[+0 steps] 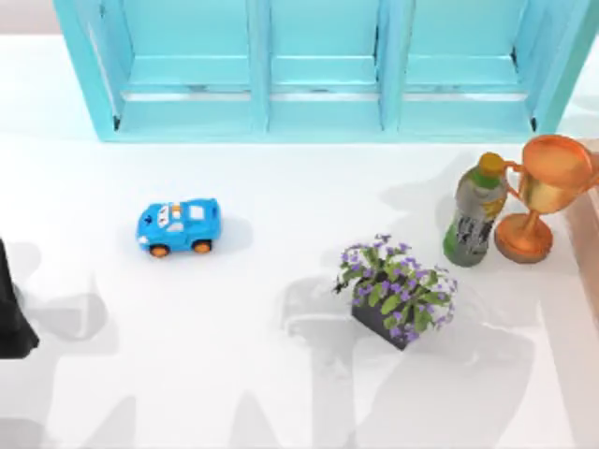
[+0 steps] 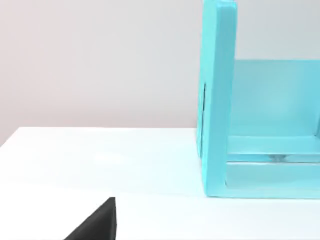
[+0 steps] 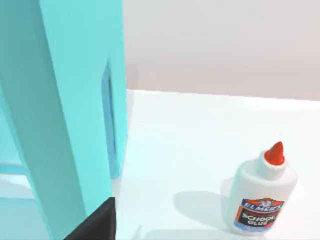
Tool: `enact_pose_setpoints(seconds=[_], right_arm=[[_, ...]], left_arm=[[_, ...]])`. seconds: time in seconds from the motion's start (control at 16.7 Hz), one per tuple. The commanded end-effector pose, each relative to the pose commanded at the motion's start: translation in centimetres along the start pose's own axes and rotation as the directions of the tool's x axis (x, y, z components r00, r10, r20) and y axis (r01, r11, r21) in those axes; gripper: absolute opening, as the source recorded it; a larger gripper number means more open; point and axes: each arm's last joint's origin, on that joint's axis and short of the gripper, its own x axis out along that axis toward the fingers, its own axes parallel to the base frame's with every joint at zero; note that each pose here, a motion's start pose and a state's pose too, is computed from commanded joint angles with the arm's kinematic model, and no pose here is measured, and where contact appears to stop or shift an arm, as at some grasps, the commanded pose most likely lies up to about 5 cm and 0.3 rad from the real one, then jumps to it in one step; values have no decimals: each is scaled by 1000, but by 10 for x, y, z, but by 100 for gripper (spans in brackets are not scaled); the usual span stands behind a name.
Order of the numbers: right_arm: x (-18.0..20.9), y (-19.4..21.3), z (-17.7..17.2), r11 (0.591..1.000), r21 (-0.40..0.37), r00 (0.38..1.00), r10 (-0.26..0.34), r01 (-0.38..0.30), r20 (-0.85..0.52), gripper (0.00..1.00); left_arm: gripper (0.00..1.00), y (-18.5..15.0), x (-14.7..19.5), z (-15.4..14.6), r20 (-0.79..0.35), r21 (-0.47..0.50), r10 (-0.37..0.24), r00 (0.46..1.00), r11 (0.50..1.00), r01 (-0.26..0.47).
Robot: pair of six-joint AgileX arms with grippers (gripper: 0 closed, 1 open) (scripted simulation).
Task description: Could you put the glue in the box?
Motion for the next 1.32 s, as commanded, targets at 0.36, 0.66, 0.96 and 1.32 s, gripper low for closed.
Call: enact_pose_setpoints(seconds=[0.36, 0.66, 0.96, 1.32], right_arm=[[64, -27, -53, 999, 35, 993, -30, 34, -112, 100], [71, -29, -62, 999, 33, 991, -34, 39, -128, 100], [73, -27, -57, 999, 35, 991, -32, 37, -129, 100], [93, -22, -27, 999, 34, 991, -36, 40, -128, 100]], left_arm=[[100, 0, 0, 0, 0, 0, 0, 1000, 1000, 0], [100, 0, 0, 0, 0, 0, 0, 1000, 1000, 0], [100, 0, 0, 0, 0, 0, 0, 1000, 1000, 0], [100, 0, 0, 0, 0, 0, 0, 1000, 1000, 0]])
